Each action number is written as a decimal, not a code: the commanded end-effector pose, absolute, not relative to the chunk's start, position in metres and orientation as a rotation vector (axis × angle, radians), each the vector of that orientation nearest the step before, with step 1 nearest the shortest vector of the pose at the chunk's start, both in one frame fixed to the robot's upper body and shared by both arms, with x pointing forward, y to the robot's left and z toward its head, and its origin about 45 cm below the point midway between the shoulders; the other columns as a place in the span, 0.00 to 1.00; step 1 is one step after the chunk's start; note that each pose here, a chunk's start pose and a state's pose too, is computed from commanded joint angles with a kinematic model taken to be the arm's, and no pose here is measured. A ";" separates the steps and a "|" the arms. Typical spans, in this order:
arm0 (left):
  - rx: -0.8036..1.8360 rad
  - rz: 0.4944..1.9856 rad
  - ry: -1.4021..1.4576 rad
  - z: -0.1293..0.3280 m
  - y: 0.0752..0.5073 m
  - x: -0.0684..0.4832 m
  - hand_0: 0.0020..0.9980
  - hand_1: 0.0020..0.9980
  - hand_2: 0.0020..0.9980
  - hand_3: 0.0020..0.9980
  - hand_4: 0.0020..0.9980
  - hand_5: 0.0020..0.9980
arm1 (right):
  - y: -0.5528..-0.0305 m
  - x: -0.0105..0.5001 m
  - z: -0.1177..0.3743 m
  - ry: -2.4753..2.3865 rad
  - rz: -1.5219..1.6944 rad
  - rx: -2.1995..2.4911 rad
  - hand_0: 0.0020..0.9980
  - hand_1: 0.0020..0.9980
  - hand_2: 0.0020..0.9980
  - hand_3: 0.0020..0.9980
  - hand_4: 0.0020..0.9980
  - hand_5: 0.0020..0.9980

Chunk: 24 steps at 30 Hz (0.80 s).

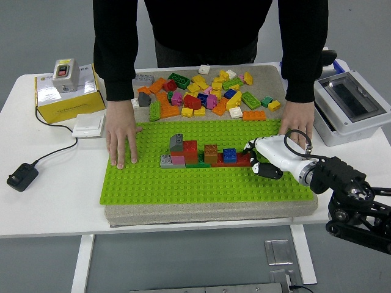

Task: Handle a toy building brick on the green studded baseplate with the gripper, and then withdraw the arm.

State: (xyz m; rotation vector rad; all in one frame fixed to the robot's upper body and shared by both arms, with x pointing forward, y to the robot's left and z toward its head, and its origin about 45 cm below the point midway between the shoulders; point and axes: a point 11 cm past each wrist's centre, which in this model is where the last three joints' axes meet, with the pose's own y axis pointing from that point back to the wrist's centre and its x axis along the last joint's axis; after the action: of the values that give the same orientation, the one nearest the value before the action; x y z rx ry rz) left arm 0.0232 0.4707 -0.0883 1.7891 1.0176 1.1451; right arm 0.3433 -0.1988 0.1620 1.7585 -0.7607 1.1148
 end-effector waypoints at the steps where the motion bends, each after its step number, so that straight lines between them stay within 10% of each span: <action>1: 1.788 1.146 1.017 -0.088 0.471 0.023 0.68 0.63 0.54 0.63 0.14 0.65 | -0.199 0.343 0.161 -0.759 1.112 1.759 0.10 0.17 0.73 0.69 0.00 0.45; 24: 1.788 1.147 1.015 -0.089 0.471 0.020 0.68 0.63 0.54 0.63 0.14 0.64 | -0.221 0.347 0.187 -0.898 1.101 1.738 0.10 0.17 0.73 0.69 0.00 0.45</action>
State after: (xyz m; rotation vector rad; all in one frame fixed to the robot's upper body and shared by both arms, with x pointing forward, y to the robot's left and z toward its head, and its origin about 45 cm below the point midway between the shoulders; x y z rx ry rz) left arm 0.0196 0.4708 -0.0889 1.7884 1.0152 1.1470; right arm 0.3466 -0.2211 0.1871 1.7375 -0.8979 1.1014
